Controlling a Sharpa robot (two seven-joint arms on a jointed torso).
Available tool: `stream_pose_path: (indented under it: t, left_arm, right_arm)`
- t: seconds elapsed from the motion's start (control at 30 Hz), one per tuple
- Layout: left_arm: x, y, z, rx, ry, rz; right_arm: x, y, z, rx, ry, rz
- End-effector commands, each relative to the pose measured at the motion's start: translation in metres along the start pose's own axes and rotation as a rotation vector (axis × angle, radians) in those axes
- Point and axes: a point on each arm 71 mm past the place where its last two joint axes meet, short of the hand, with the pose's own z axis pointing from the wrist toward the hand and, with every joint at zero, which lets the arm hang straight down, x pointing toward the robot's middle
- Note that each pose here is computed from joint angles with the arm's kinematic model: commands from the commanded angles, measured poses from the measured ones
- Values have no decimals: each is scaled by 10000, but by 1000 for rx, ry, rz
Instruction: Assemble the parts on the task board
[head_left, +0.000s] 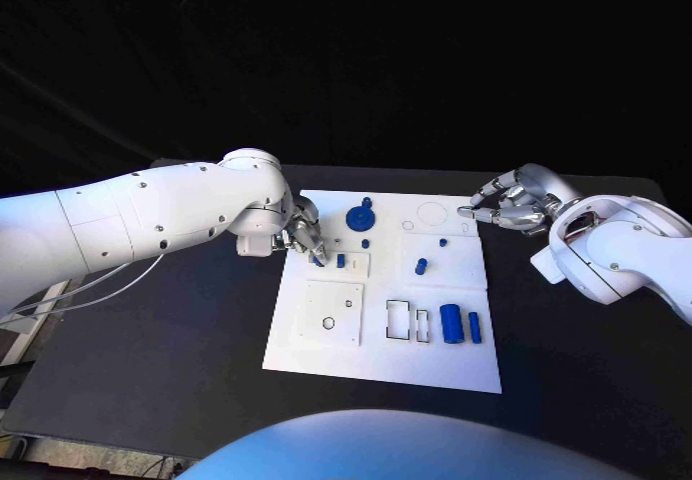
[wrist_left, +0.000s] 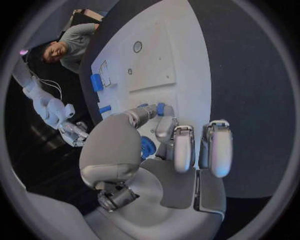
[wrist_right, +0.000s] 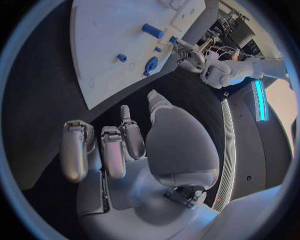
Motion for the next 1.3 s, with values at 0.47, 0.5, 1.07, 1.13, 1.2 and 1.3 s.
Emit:
stream_pose_path:
  t: [0.47,0.5,1.07,1.13,1.2,1.3]
  left_arm:
    - [27,-20,17,24,56,-21]
    - [27,-20,16,26,61,-22]
    - [2,-12,19,25,116,-21]
    - [-3,-8,20,24,117,-21]
    - [-9,-3,19,24,118,-22]
    - [-17,0,18,22,120,-20]
  right_arm:
    - [17,10,3,-8,12,-13]
    - [17,9,4,-8,12,-13]
    - [18,10,3,-7,12,-14]
    - [18,10,3,-7,12,-14]
    - [18,10,2,-7,12,-14]
    - [18,10,2,-7,12,-14]
